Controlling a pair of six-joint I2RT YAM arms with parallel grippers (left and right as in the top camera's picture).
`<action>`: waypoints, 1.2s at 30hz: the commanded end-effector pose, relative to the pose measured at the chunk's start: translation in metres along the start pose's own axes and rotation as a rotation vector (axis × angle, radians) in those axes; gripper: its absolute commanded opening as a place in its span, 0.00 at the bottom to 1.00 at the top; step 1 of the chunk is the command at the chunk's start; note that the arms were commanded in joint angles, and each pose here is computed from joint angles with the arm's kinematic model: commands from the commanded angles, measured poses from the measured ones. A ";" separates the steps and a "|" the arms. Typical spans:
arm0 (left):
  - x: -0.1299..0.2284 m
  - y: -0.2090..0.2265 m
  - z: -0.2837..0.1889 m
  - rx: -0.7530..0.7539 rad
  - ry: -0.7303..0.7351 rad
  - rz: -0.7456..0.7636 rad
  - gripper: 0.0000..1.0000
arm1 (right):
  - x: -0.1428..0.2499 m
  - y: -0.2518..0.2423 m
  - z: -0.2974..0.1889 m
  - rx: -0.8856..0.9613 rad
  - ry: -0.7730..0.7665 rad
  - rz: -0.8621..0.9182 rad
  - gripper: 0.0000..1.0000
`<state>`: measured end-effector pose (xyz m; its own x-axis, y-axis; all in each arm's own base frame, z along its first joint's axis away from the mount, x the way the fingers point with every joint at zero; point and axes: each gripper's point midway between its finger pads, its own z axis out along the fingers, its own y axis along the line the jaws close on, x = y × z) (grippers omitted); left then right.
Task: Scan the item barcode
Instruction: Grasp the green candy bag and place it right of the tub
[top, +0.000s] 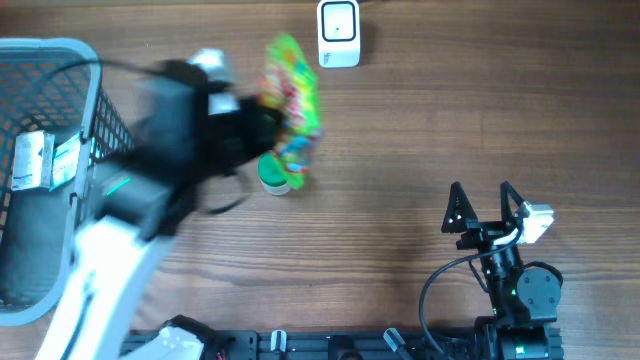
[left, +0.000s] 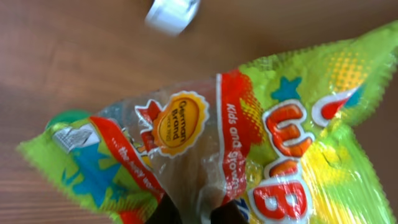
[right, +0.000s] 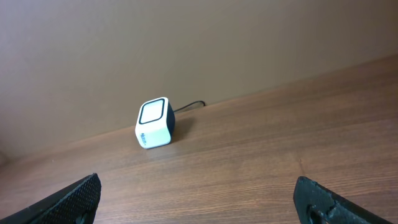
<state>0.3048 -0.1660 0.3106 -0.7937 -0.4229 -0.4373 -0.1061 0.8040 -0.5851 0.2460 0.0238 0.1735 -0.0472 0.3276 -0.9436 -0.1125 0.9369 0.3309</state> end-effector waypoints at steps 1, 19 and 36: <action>0.038 0.025 0.101 -0.318 0.053 0.160 0.04 | -0.002 -0.001 0.000 0.008 -0.011 0.006 1.00; -0.053 -0.064 0.002 -0.195 -0.183 0.302 1.00 | -0.002 -0.001 0.000 0.008 -0.011 0.006 1.00; -0.107 0.351 -0.131 -0.780 -0.267 -1.054 1.00 | -0.002 -0.001 0.000 0.008 -0.011 0.006 1.00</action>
<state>0.2617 0.2152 0.2912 -0.0139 -0.9484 -0.3168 -0.9524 0.1090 -0.2847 0.2460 0.0238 0.1735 -0.0472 0.3276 -0.9436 -0.1125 0.9369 0.3309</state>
